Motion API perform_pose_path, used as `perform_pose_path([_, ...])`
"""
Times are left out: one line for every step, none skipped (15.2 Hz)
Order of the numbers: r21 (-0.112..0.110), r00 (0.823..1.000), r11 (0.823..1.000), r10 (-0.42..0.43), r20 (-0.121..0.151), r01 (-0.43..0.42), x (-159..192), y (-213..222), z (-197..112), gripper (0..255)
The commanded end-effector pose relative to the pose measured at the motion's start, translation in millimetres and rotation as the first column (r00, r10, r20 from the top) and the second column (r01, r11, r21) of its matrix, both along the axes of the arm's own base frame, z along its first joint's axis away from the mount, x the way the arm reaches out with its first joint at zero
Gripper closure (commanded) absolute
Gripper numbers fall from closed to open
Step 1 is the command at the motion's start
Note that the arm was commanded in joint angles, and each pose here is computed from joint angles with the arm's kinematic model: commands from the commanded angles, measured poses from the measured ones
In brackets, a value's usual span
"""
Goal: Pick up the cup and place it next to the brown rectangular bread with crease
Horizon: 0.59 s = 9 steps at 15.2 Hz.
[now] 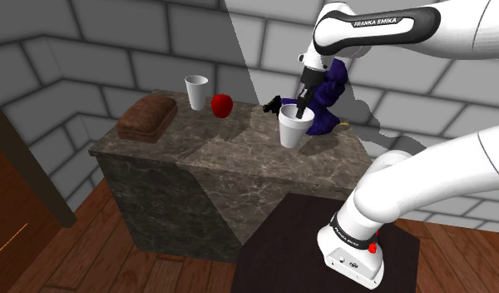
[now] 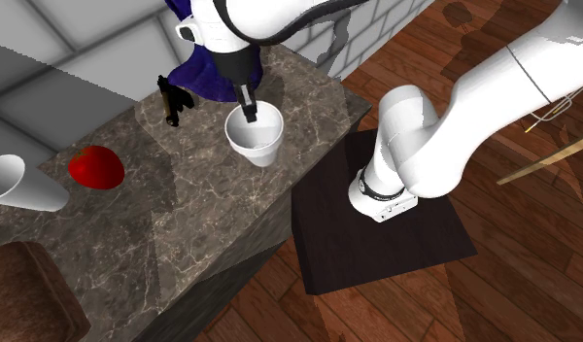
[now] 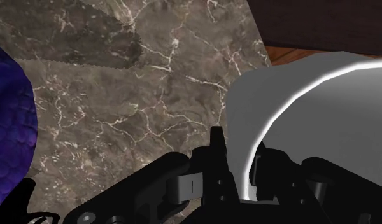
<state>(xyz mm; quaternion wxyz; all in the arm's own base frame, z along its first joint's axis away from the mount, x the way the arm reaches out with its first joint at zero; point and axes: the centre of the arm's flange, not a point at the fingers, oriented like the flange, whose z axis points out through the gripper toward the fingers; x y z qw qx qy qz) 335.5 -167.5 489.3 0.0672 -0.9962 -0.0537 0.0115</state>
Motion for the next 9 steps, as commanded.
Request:
perform_pose_path([0.000, 1.000, 1.000, 0.000, 0.000, 0.000, -0.3, 0.3, 11.7, 255])
perform_pose_path([0.000, 1.000, 1.000, 0.000, 0.000, 0.000, -0.3, 0.3, 17.0, 255])
perform_pose_path([0.000, 1.000, 1.000, 0.000, 0.000, 0.000, -0.3, 0.3, 22.3, 255])
perform_pose_path([0.000, 1.000, 1.000, 0.000, 0.000, 0.000, -0.3, 0.3, 27.6, 255])
perform_pose_path([0.000, 1.000, 1.000, 0.000, 0.000, 0.000, -0.3, 0.3, 32.8, 255])
perform_pose_path([0.000, 1.000, 1.000, 0.000, 0.000, 0.000, -0.3, 0.3, 38.1, 255])
perform_pose_path([0.000, 1.000, 1.000, 0.000, 0.000, 0.000, -0.3, 0.3, 43.4, 255])
perform_pose_path([0.000, 1.000, 1.000, 0.000, 0.000, 0.000, -0.3, 0.3, 48.7, 255])
perform_pose_path([0.000, 1.000, 1.000, 0.000, 0.000, 0.000, -0.3, 0.3, 54.0, 255])
